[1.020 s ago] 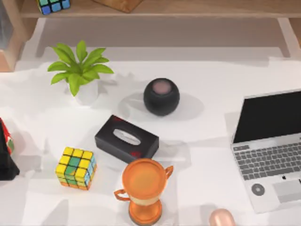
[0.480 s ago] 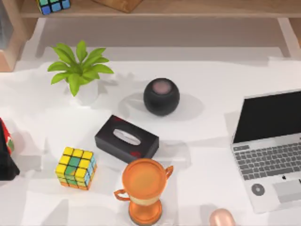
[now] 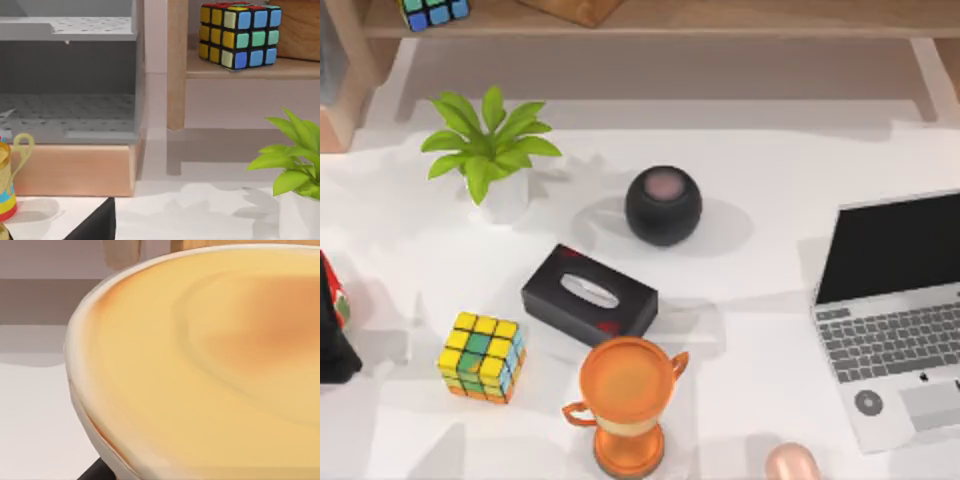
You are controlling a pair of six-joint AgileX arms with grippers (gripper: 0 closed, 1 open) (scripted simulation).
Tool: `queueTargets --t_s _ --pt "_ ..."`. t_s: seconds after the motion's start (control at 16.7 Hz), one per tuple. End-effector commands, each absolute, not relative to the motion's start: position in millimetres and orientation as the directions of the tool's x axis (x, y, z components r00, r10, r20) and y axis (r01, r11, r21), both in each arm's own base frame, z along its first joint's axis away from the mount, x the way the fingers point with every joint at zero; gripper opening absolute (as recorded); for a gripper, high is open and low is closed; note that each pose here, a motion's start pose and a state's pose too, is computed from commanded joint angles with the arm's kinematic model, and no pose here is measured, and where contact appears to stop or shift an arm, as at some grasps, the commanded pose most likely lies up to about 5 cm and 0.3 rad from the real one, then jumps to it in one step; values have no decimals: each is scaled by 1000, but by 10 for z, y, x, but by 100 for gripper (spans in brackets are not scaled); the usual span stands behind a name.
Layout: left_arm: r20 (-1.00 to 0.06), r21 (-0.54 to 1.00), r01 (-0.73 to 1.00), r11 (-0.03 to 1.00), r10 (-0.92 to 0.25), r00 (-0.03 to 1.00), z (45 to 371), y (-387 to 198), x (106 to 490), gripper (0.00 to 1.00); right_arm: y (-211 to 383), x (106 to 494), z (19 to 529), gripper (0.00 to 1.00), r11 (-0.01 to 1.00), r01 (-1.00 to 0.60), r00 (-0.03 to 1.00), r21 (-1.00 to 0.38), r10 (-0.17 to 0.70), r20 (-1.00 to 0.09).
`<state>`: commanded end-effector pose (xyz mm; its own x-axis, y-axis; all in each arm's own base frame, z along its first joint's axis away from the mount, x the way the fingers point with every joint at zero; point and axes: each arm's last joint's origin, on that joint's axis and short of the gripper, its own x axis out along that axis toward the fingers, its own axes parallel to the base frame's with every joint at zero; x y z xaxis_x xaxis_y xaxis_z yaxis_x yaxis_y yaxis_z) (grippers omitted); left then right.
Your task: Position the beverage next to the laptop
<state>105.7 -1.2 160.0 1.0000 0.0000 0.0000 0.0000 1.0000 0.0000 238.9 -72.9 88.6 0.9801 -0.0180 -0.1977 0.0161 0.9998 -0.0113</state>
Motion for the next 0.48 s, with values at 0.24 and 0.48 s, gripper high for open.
queueTargets --t_s 0.24,0.48 --pt "0 0 0 1000 0 1000 1600 -12 1057 100 -729 2389 886 0 1000 16 980 -11 -18 -198" --pt "0 0 0 1000 0 1000 1600 -12 1057 100 -763 2382 926 0 999 24 984 -26 -28 -178"
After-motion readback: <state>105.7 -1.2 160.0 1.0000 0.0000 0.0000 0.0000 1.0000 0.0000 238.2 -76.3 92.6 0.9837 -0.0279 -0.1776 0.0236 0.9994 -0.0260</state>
